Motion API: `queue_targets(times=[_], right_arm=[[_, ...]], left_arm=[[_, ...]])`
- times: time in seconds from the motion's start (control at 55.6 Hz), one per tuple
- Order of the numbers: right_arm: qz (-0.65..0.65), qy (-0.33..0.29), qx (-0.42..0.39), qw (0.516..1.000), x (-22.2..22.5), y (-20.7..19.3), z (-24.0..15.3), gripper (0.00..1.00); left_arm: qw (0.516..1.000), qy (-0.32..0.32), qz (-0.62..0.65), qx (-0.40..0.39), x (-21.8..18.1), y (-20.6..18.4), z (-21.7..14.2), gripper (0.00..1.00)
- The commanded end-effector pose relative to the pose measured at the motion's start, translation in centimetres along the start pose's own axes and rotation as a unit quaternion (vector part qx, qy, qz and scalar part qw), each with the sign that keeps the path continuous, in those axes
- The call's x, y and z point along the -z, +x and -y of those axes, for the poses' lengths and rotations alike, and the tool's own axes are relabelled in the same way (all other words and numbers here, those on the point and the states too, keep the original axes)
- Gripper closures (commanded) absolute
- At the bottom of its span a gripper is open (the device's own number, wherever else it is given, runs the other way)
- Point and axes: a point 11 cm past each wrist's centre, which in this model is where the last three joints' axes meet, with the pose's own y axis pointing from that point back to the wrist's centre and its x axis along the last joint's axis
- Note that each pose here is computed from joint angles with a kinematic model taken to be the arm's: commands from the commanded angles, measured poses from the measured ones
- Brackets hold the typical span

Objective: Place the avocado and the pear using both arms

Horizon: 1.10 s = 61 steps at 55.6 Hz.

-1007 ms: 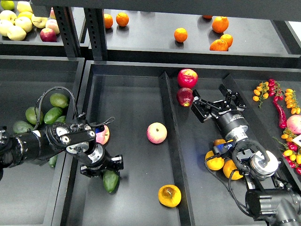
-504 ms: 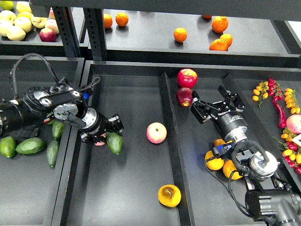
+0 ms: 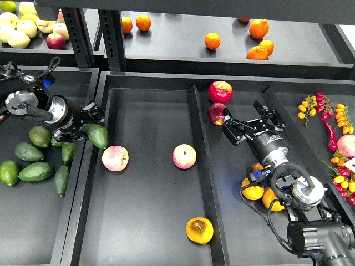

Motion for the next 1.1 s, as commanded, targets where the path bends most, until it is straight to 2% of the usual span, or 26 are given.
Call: queue_targets(times=[0.0,0.288,0.504,0.791,1.079], right_arm=[[-0.001,0.002,0.010,1.000,0.2,-0.7,0.2,0.00],[-0.010,0.022,0.082,0.996,2.0,-6.8,1.7,0.00],[-0.011,0.024,0.094,0.995,2.3,-7.9,2.1,0.00],[-0.010,0.026,0.092,0.995,2.4,-7.7,2.0,0.00],[-0.011,0.023,0.089,0.996,2.1,-7.5,1.9,0.00]], left_arm=[[0.999,0.012,-0.022,-0.027,1.8,2.2,-0.8,0.91],[0.994,0.054,-0.076,-0.058,8.7,5.1,-1.7,0.90],[0.988,0.077,-0.117,-0.069,12.5,5.5,-0.9,0.90],[0.985,0.089,-0.135,-0.054,14.0,3.6,1.4,0.85],[0.984,0.098,-0.141,-0.048,13.9,2.0,3.5,0.73]])
